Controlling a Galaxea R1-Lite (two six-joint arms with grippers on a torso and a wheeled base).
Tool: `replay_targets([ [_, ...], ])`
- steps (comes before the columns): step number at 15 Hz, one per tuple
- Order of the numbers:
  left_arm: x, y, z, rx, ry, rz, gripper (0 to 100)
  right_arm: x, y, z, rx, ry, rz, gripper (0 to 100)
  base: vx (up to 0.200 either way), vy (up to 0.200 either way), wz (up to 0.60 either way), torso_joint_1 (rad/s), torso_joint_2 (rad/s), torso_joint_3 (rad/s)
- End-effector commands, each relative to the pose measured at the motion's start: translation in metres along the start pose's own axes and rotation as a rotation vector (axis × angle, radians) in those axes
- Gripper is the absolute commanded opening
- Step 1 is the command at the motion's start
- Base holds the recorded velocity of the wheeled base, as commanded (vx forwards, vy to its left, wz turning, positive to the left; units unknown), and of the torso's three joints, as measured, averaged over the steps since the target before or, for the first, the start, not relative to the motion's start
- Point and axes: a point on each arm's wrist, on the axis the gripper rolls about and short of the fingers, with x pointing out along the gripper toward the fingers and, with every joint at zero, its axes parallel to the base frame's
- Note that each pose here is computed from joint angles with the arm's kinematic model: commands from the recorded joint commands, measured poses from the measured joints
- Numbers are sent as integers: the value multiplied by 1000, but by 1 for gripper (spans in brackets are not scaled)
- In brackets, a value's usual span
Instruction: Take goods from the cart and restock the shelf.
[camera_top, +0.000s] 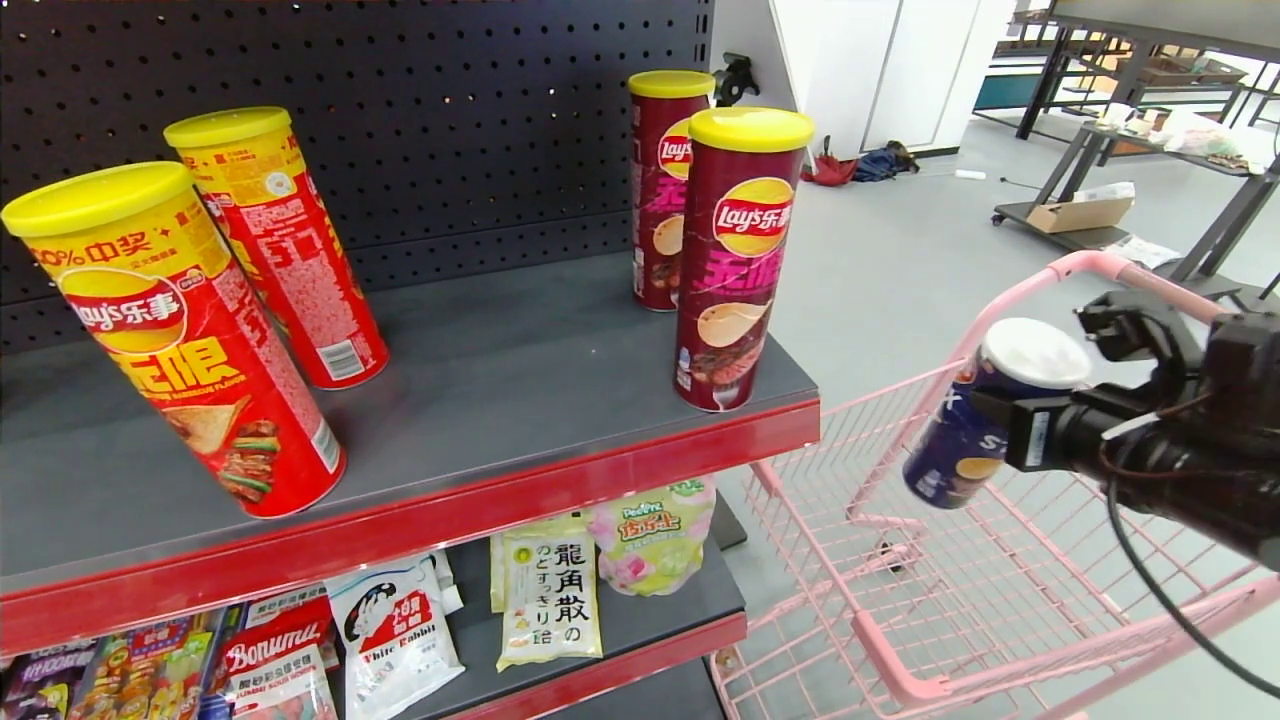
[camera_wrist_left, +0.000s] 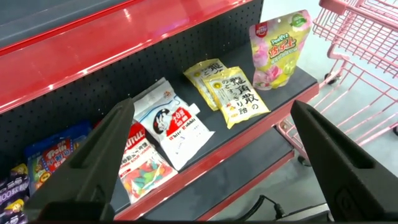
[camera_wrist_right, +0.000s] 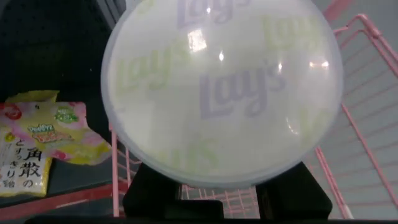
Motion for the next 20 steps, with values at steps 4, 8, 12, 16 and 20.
replay_targets([
  [4,-8,1,13,21,27,34,100,-170,-20,27,-1,-89,-81,0,0,0,0,0,0,0],
  [8,-19,0,15,14,84,37,100,-214,-22,-24,-71,-59,-120,0,0,0,0,0,0,0],
  [12,-18,1,17,19,54,55,100,-221,-22,-45,-107,-56,-156,0,0,0,0,0,0,0],
  [16,-18,1,18,24,52,61,100,-220,-21,-47,-109,-48,-147,0,0,0,0,90,-230,-147],
  [20,-18,1,17,26,53,66,100,-218,-21,-46,-110,-42,-142,0,0,0,0,212,-549,-342],
])
